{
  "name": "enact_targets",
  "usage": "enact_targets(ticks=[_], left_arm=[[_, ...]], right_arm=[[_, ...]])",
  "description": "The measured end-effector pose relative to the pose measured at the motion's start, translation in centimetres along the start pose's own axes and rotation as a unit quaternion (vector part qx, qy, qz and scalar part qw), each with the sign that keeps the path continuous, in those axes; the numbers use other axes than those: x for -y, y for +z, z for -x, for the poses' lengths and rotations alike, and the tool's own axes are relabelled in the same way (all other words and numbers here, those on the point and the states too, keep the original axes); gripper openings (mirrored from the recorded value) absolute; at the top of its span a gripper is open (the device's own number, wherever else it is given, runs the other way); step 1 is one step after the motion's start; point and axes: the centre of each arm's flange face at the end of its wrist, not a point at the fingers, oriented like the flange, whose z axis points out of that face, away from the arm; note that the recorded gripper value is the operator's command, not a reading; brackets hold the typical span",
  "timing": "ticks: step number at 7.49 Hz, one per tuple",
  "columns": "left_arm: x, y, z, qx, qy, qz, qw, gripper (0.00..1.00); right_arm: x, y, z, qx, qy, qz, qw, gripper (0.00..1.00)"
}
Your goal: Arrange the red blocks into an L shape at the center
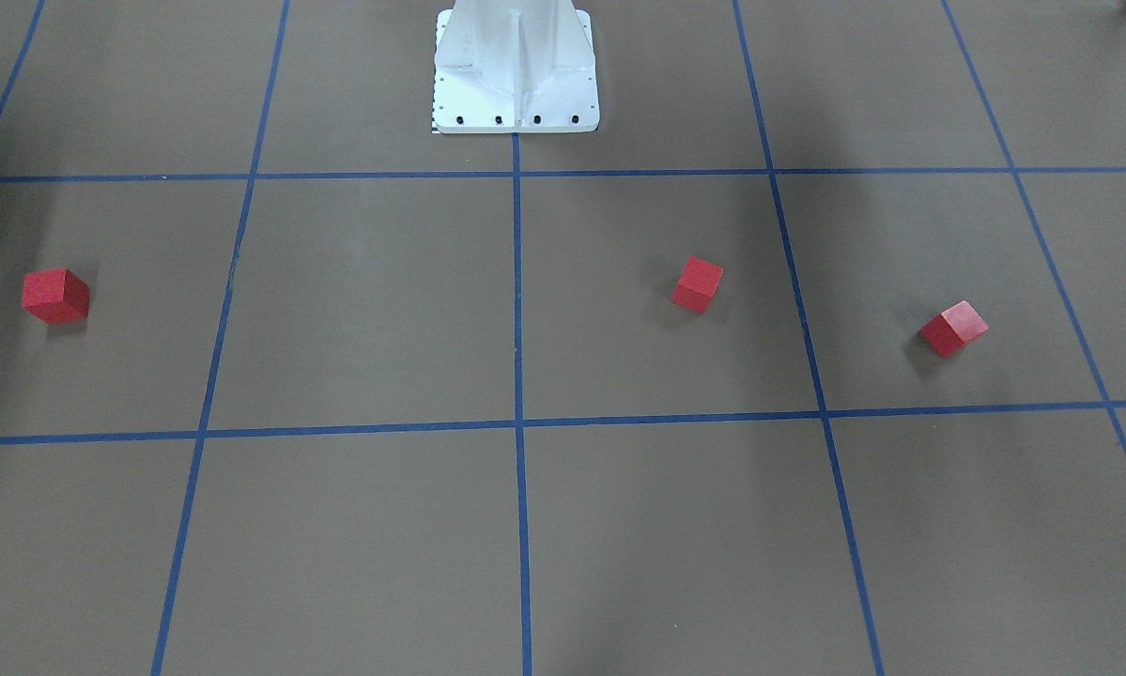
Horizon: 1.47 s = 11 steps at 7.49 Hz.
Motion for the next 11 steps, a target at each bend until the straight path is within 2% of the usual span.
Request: enact_targets(ticks=[2,5,6,7,9,11], left_arm=[[0.3,-0.5,-0.4,-0.001,0.005,-0.006,1.0,1.0],[2.4,-1.7,-1.3,0.002,0.018,-0.021,0.9996,1.0],[2.6,-1.9,-1.4,0.002,0.02,-0.023,0.9995,1.0],[2.7,-1.9,-1.5,0.001,0.021,-0.024,0.9995,1.0],[2.8,-2.0,-1.5,0.001,0.021,-0.025,0.9995,1.0],[2.9,-2.0,-1.6,0.001,0.021,-0.025,0.9995,1.0]], right_arm=[[0.6,-0.7,0.7,0.002,-0.029,-0.035,0.999,0.99],[0.8,-0.9,0.9,0.005,-0.044,-0.051,0.9977,0.99],[0.8,-0.7,1.2,0.012,-0.055,-0.059,0.9967,0.99],[0.8,-0.2,2.5,0.03,-0.068,-0.062,0.9953,0.99],[0.8,2.3,7.2,0.086,-0.079,-0.035,0.9925,0.99],[-0.3,5.5,11.9,0.085,-0.064,-0.028,0.9939,0.99]])
